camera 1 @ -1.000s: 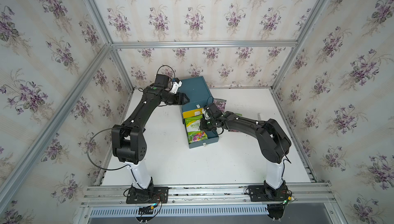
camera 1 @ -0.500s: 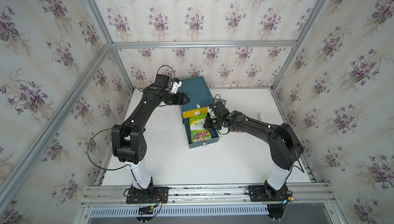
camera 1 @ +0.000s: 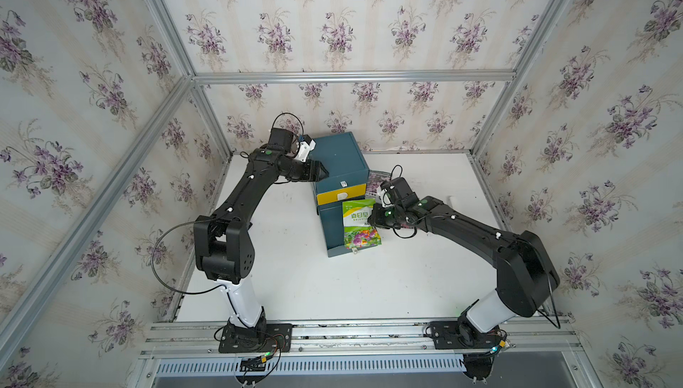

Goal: Take the seed bags out of the drawer
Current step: Place the seed packet at the center of the board.

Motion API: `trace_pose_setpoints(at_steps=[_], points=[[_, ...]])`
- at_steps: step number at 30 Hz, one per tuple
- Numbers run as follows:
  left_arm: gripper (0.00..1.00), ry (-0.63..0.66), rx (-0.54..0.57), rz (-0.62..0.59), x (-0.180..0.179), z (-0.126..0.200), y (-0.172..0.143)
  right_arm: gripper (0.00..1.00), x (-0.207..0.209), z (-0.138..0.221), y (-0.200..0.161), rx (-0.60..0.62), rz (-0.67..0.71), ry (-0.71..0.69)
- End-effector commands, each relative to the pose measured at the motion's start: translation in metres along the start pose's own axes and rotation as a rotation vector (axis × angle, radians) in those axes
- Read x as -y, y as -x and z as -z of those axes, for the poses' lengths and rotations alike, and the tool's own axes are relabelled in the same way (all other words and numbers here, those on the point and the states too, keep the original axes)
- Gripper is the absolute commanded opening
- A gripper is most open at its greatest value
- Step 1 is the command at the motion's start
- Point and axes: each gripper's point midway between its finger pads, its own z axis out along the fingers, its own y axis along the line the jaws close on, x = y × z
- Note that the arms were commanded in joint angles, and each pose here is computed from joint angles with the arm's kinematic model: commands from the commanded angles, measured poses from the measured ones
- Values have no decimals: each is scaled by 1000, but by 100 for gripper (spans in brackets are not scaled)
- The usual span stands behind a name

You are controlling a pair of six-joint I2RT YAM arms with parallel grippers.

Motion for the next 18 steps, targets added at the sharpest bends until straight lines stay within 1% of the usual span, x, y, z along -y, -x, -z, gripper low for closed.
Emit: trace_pose_setpoints(at_steps=[1, 4, 6, 12, 15, 18], points=[[76, 197, -314, 73, -39, -4, -80, 0, 17, 16, -7, 0, -22, -41], [76, 199, -313, 72, -40, -4, -80, 0, 33, 36, -10, 25, -45, -64], [76, 199, -313, 71, -40, -4, -80, 0, 53, 51, -8, 49, -81, -97], [76, 198, -318, 75, -40, -5, -81, 0, 99, 79, -20, 80, -138, -181], [76, 198, -317, 74, -41, -6, -80, 0, 115, 83, -28, 81, -148, -208], [76, 198, -319, 76, -41, -6, -80, 0, 125, 75, -38, 53, -153, -223]])
